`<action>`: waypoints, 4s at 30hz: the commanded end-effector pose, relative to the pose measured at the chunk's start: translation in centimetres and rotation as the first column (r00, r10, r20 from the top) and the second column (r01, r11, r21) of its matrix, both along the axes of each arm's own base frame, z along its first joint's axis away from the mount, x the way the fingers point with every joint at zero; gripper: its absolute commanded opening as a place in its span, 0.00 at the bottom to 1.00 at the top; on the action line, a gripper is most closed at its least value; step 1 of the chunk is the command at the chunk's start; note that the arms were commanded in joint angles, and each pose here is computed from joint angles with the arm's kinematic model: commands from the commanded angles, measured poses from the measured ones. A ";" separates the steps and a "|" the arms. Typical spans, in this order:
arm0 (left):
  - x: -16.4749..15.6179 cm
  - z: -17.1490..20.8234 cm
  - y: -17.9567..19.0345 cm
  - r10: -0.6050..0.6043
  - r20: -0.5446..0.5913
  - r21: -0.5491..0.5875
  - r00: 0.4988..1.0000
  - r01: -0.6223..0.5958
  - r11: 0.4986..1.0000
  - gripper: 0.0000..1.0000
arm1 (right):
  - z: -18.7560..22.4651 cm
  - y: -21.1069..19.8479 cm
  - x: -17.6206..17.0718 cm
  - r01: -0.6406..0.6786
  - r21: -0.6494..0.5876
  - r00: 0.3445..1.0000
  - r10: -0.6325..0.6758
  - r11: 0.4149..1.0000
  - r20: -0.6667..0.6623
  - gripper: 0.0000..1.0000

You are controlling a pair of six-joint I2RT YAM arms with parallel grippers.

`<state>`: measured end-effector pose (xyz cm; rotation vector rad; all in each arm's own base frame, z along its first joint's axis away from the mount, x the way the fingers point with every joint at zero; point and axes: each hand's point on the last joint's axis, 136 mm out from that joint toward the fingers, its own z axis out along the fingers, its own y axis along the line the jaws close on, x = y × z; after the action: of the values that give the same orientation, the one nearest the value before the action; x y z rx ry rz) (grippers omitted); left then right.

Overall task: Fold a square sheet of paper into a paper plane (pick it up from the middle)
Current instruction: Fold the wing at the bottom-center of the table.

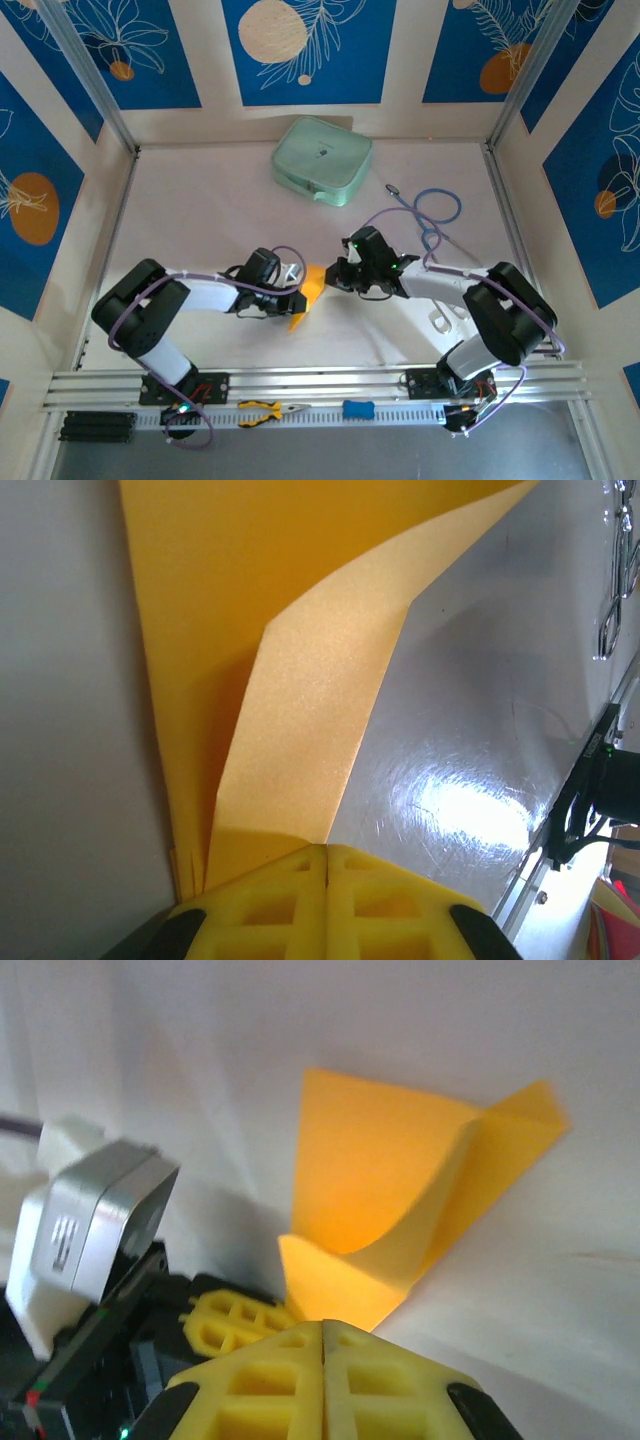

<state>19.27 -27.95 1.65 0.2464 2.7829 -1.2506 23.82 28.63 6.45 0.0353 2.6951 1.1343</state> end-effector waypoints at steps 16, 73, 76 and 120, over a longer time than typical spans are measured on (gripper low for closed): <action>-2.0 -4.1 3.8 0.048 -0.148 0.118 0.988 -0.030 0.993 0.00 | -2.4 4.2 -0.7 -0.118 -0.026 0.993 0.118 0.993 -0.008 0.05; -2.1 -4.4 4.2 0.064 -0.188 0.108 0.980 -0.044 0.993 0.00 | -2.6 0.1 3.4 0.069 -0.013 0.998 -0.069 0.998 -0.002 0.06; -2.0 -3.9 3.9 0.059 -0.180 0.086 0.982 -0.044 0.995 0.00 | -5.1 -1.5 3.4 0.119 -0.087 0.989 -0.125 0.989 -0.078 0.03; -2.1 -2.4 2.9 0.009 -0.158 0.154 0.987 0.016 0.988 0.02 | -7.6 -4.3 1.8 0.142 -0.256 0.963 -0.193 0.956 -0.186 0.01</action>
<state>20.32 -27.26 1.66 0.2141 2.8585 -1.2068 26.96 27.30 1.42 0.2618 2.8128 0.9933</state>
